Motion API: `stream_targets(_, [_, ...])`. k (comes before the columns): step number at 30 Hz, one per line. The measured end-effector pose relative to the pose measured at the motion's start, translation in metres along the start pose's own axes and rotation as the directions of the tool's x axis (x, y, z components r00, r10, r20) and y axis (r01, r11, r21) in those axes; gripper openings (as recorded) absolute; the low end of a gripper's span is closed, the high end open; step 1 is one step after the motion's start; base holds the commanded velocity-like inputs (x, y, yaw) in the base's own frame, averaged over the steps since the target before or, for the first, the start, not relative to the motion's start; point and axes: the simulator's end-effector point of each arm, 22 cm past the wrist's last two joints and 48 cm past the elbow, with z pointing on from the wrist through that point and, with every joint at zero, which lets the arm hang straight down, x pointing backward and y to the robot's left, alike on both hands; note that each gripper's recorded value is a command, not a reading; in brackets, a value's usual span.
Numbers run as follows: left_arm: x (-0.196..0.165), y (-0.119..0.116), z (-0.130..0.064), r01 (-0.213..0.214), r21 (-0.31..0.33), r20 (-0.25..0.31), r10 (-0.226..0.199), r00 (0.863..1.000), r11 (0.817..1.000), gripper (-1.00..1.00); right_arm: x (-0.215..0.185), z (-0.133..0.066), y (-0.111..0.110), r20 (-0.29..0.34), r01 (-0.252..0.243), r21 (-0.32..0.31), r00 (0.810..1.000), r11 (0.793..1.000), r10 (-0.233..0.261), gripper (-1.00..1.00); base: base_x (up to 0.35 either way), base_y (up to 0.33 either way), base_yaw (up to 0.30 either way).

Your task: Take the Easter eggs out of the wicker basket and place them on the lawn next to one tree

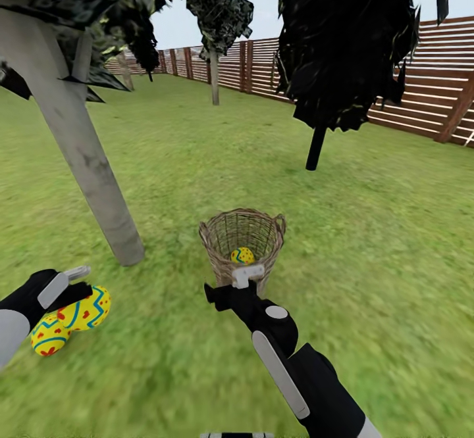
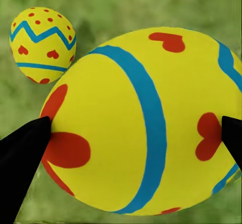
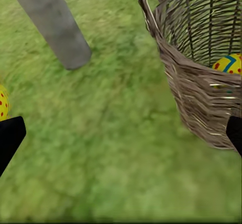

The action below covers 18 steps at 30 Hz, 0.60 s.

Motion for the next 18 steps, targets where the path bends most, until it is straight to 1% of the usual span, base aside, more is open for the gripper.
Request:
stream_targets(1, [0.001,0.006,0.002,0.0,-0.029,0.0,0.0,1.0,1.0,-1.0,0.002,0.001,-0.001,-0.004,-0.002,0.0,1.0,1.0,0.002,1.0,0.0,0.0,0.0])
stream_targets(2, [0.002,0.009,0.004,0.0,-0.043,-0.001,0.0,1.0,0.999,-1.0,0.005,0.003,-0.001,-0.009,-0.004,0.001,1.0,1.0,0.004,1.0,0.0,0.0,0.0])
stream_targets(6, [-0.001,0.014,0.011,0.007,-0.075,0.025,-0.005,1.0,0.997,-1.0,0.013,0.008,-0.005,-0.025,-0.011,0.003,1.0,1.0,0.011,1.0,0.0,0.0,0.0])
stream_targets(8, [0.0,0.017,0.015,0.008,-0.091,0.029,-0.005,1.0,0.996,-1.0,0.016,0.01,-0.006,-0.031,-0.014,0.004,0.999,1.0,0.014,1.0,0.0,0.0,0.0])
stream_targets(18, [0.012,0.017,0.035,-0.011,-0.115,0.015,0.013,1.0,0.993,-1.0,0.035,0.02,-0.01,-0.063,-0.033,0.001,0.997,0.999,0.033,1.0,0.0,0.0,0.0])
